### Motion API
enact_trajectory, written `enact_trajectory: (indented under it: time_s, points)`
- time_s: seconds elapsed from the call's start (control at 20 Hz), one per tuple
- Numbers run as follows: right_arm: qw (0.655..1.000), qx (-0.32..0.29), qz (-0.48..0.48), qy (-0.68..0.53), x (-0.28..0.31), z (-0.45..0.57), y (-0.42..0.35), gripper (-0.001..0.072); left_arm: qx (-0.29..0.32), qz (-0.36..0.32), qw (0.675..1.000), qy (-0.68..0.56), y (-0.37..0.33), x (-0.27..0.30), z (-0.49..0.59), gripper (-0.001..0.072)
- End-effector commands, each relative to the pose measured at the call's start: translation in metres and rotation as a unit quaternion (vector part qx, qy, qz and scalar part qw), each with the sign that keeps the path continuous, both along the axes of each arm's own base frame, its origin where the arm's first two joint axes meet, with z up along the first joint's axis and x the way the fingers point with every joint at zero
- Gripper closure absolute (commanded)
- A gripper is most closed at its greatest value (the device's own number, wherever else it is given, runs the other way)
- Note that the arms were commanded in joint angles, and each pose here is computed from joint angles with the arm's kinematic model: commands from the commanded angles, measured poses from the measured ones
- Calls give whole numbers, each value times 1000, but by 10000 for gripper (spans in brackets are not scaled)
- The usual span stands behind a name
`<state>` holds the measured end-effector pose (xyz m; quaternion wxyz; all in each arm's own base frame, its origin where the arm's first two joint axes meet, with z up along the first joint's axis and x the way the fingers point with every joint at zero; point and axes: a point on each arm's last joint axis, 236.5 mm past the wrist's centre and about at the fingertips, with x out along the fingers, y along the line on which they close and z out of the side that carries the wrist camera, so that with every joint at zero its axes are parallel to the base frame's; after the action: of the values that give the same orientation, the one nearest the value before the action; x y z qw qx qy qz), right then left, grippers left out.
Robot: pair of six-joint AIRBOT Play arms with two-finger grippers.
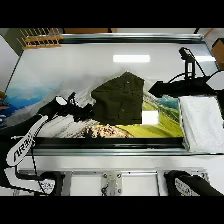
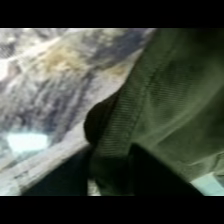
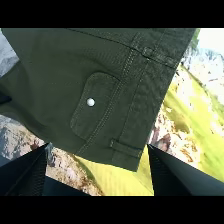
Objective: Fold the clothes and pants, and hang the long-sleeved shirts on hangers.
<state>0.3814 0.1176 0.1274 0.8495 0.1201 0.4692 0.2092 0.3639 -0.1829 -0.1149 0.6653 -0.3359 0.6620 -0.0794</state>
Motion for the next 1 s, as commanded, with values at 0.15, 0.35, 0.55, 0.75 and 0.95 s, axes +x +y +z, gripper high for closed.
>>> enact_trajectory:
  time_s: [0.15, 0.35, 0.55, 0.75, 0.95]
  points:
    - [984, -6, -100, 148, -38, -80, -22, 64, 47, -62, 996, -42, 8, 2, 19, 688]
    - [926, 60, -267, 259, -70, -170, -22, 64, 83, -118, 988, -62, 3, -17, 25, 688]
    - [892, 161, -337, 256, -74, -214, 13, 64, 105, -145, 981, -70, 0, -28, 19, 688]
    - [910, 151, -324, 212, -64, -226, 35, 64, 103, -140, 982, -68, 2, -27, 20, 688]
    - [919, 148, -330, 155, -43, -230, 41, 65, 103, -139, 983, -68, 2, -27, 20, 688]
